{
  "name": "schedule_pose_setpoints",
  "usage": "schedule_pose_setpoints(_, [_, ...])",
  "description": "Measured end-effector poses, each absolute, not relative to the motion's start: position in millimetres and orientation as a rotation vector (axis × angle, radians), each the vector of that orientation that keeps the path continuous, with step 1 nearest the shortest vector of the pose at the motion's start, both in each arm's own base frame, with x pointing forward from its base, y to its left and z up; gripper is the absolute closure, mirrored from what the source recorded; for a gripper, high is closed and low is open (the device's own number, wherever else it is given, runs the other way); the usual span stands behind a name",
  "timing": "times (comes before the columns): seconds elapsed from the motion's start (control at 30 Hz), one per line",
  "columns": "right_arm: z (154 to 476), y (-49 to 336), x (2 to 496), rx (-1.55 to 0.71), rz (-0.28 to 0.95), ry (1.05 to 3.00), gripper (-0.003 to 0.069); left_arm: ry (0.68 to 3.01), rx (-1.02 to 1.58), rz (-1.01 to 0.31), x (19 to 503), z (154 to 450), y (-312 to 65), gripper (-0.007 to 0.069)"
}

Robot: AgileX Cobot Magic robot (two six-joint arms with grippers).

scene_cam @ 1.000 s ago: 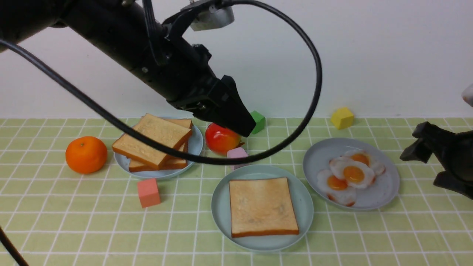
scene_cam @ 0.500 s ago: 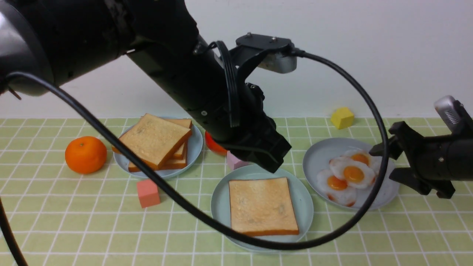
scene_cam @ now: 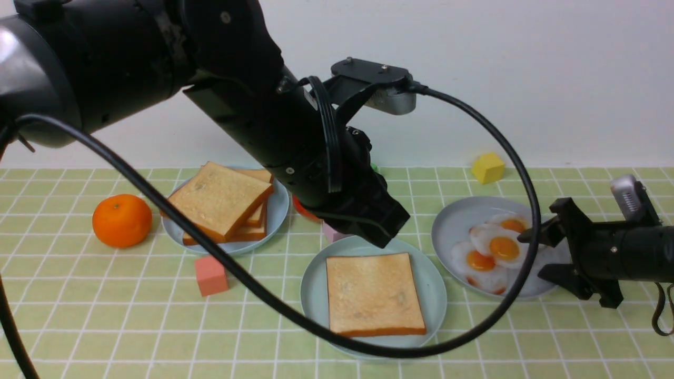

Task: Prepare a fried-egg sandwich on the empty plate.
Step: Use the right arm to grab a fried egg

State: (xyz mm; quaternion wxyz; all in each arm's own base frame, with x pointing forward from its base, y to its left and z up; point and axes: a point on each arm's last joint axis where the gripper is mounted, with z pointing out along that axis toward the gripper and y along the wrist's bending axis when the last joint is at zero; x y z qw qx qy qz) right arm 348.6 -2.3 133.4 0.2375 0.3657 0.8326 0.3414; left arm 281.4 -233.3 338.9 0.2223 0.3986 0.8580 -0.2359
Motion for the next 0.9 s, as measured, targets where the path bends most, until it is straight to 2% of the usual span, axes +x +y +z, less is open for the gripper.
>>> schedule_pose_setpoints(0.2, [125.6,-1.0,351.9,1.027,0.965,2.285,0.0178,2.393,1.122,-0.653,279.1,337.5,-232.3,0.0596])
schedule_pose_setpoints(0.37, [120.3,-0.8,352.5,1.038,0.968,2.295,0.0277,2.397,1.126,-0.649,278.9,337.2,-232.0,0.0589])
schedule_pose_setpoints(0.53, [116.2,-1.9,352.4,1.049,0.954,2.303,0.0494,2.400,1.131,-0.642,278.8,336.8,-231.5,0.0587])
schedule_pose_setpoints(0.63, [115.7,-1.9,352.4,1.047,0.953,2.306,0.0573,2.408,1.131,-0.642,278.4,336.5,-231.2,0.0587])
schedule_pose_setpoints(0.77, [115.9,-1.6,352.4,1.039,0.956,2.307,0.0579,2.443,1.113,-0.611,278.6,335.0,-228.8,0.0587])
schedule_pose_setpoints(0.9, [115.9,-1.5,352.4,1.021,0.951,2.311,0.0579,2.527,1.054,-0.523,279.7,331.8,-222.1,0.0585])
